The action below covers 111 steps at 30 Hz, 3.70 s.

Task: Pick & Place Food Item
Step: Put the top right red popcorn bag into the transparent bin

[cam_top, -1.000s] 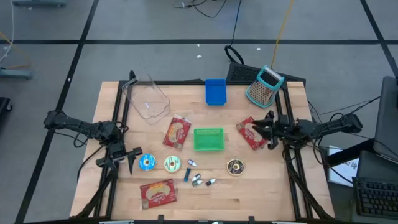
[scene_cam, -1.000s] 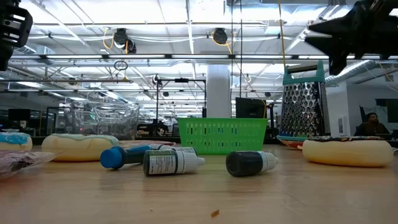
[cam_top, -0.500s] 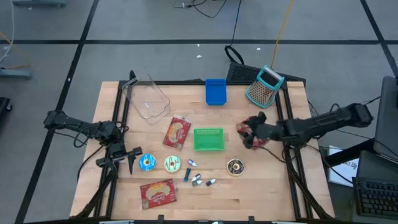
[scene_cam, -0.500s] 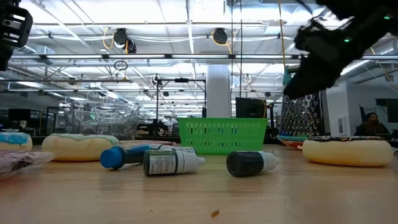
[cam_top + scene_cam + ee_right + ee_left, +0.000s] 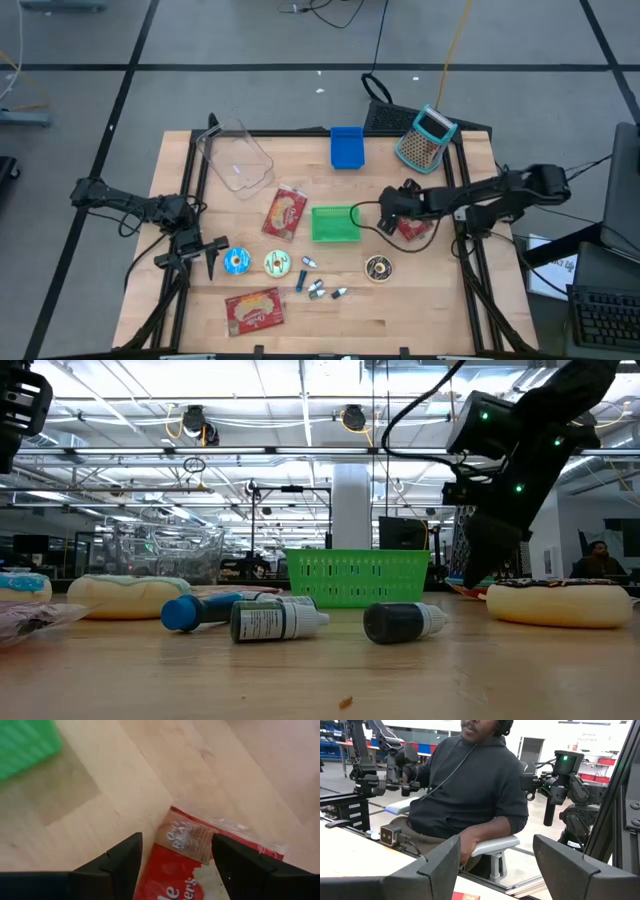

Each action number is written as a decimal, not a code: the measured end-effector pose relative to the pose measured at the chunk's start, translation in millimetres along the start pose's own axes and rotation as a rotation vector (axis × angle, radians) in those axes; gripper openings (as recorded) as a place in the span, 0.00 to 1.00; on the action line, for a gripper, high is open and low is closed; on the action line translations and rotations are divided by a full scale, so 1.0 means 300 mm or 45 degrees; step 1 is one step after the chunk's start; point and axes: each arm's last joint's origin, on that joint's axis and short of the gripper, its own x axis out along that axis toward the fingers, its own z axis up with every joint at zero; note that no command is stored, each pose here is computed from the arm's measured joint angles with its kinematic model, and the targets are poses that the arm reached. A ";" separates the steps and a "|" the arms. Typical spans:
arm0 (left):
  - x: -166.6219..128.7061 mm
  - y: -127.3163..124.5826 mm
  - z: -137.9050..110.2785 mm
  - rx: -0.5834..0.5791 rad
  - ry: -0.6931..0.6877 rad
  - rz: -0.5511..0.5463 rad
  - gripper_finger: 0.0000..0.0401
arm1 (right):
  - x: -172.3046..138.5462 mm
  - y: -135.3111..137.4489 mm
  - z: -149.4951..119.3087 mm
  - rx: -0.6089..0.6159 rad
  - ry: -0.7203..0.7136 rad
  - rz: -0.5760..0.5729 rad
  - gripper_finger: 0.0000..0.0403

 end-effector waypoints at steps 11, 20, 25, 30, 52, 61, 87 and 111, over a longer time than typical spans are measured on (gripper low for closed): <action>0.000 0.000 0.000 -0.001 0.000 0.000 0.63 | 0.038 -0.040 -0.003 0.065 0.071 -0.071 0.47; 0.000 0.000 0.000 0.000 0.000 0.000 0.63 | 0.061 -0.067 -0.037 0.163 0.138 -0.019 0.26; 0.000 0.000 0.000 0.000 0.000 0.000 0.63 | 0.063 -0.065 -0.041 0.151 0.149 0.005 0.11; 0.000 0.000 0.000 0.000 0.000 0.000 0.63 | 0.064 -0.052 -0.029 0.067 0.088 0.053 0.01; 0.000 0.000 0.000 0.000 0.000 0.000 0.63 | -0.280 -0.002 0.126 -0.132 -0.956 0.459 0.00; 0.000 0.000 0.000 0.000 0.000 0.000 0.63 | -0.390 0.026 0.142 -0.233 -1.269 0.676 0.00; -0.006 0.027 0.029 0.181 -0.125 0.426 0.63 | -0.472 0.138 0.129 -0.438 -1.584 1.119 0.00; -0.031 0.045 0.086 0.324 -0.361 0.923 0.63 | -0.450 0.181 0.143 -0.505 -1.688 1.287 0.00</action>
